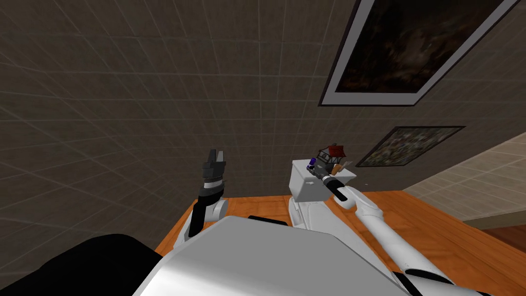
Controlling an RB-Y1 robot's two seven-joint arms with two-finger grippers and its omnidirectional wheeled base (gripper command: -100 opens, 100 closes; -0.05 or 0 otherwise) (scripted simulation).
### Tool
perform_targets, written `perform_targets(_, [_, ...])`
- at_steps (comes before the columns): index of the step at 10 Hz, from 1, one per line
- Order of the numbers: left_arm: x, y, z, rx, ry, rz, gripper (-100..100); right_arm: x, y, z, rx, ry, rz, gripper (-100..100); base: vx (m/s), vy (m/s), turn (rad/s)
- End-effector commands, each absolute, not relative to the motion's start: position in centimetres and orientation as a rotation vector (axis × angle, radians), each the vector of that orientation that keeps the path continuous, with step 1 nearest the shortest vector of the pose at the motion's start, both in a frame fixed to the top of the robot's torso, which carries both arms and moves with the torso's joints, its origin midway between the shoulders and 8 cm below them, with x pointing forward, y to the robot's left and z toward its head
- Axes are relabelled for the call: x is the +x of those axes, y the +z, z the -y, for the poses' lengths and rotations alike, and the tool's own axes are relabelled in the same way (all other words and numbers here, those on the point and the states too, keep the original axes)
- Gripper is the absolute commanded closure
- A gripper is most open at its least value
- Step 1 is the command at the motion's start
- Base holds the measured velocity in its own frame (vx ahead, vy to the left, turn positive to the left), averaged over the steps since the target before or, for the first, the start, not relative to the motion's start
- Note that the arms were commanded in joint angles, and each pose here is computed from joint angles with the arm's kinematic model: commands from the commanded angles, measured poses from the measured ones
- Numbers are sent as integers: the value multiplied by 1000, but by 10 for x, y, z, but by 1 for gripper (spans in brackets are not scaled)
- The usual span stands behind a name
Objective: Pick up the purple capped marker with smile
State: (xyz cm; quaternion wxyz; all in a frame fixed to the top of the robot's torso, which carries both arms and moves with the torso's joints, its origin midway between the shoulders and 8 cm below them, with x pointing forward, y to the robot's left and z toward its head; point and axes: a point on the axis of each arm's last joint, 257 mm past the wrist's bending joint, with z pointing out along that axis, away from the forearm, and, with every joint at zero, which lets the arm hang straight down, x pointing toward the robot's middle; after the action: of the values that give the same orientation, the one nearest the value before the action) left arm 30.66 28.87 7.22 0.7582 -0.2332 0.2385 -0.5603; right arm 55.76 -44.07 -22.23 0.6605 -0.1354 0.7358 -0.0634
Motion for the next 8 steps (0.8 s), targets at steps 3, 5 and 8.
perform_targets(3, [307, 72, -289, -508, -1221, -519, 0, 585, -212, 435, -308, -138, -1653, -100, -117, 2, 78])
perform_targets(5, [307, 72, -289, -508, -1221, -520, 0, 589, -220, 448, -283, -154, -1679, -100, -7, -8, -6])
perform_targets(8, [307, 72, -289, -508, -1221, -519, 0, 614, -210, 439, -288, -145, -1671, -100, -111, -1, 76])
